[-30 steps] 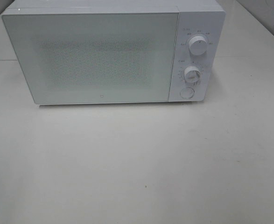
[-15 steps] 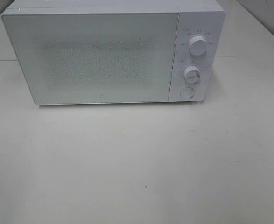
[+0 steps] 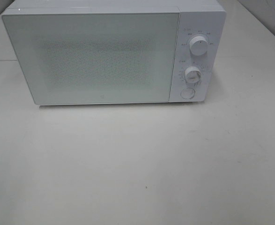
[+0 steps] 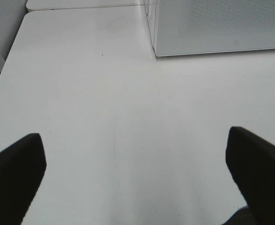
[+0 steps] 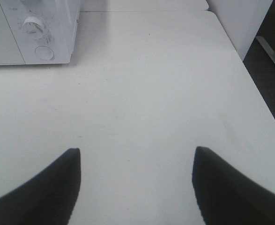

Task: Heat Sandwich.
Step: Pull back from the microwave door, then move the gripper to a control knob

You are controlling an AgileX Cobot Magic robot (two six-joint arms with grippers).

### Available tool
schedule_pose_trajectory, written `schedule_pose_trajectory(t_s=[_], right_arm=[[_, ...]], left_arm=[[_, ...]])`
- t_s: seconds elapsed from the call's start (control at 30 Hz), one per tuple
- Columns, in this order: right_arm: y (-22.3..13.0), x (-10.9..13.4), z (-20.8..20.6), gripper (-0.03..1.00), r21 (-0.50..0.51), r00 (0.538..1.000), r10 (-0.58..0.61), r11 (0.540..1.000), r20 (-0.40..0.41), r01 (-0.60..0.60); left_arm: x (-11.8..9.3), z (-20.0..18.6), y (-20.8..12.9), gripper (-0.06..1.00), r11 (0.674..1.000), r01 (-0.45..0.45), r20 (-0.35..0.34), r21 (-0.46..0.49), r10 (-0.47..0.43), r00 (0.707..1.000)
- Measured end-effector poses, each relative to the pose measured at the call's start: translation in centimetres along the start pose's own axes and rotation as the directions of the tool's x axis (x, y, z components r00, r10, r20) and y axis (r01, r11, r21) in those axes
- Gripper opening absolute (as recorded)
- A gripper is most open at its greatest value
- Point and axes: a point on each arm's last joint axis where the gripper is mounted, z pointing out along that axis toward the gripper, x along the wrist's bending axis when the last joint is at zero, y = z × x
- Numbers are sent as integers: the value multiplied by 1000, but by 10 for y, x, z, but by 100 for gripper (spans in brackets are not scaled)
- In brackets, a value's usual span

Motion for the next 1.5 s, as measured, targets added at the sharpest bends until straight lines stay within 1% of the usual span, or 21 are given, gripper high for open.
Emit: schedule_pose_trajectory(t_s=[0.47,0.6,0.63,0.67,0.8,1.23,1.37,1.5], right_arm=[[0,0,0,66,0,1000,0,1000,0,0],[2,0,0,74,-1,1000,0,1000,0,0],[2,0,0,74,-1,1000,0,1000,0,0],[7,0,1,78,-2,1000,-1,1000,-1,1],[14,1,6,81,7,1000,-5,1000,-2,5],[51,5,43,81,2,1000,-21,1000,-14,21],[67,7,65,81,-4,999,-29,1000,-22,29],[73,8,78,81,0,999,-32,999,-26,32]], left_arm=[[0,0,0,99,1000,0,0,0,0,1000],[0,0,0,99,1000,0,0,0,0,1000],[0,0,0,99,1000,0,0,0,0,1000],[0,0,0,99,1000,0,0,0,0,1000],[0,0,0,99,1000,0,0,0,0,1000],[0,0,0,99,1000,0,0,0,0,1000],[0,0,0,99,1000,0,0,0,0,1000],[0,0,0,99,1000,0,0,0,0,1000]])
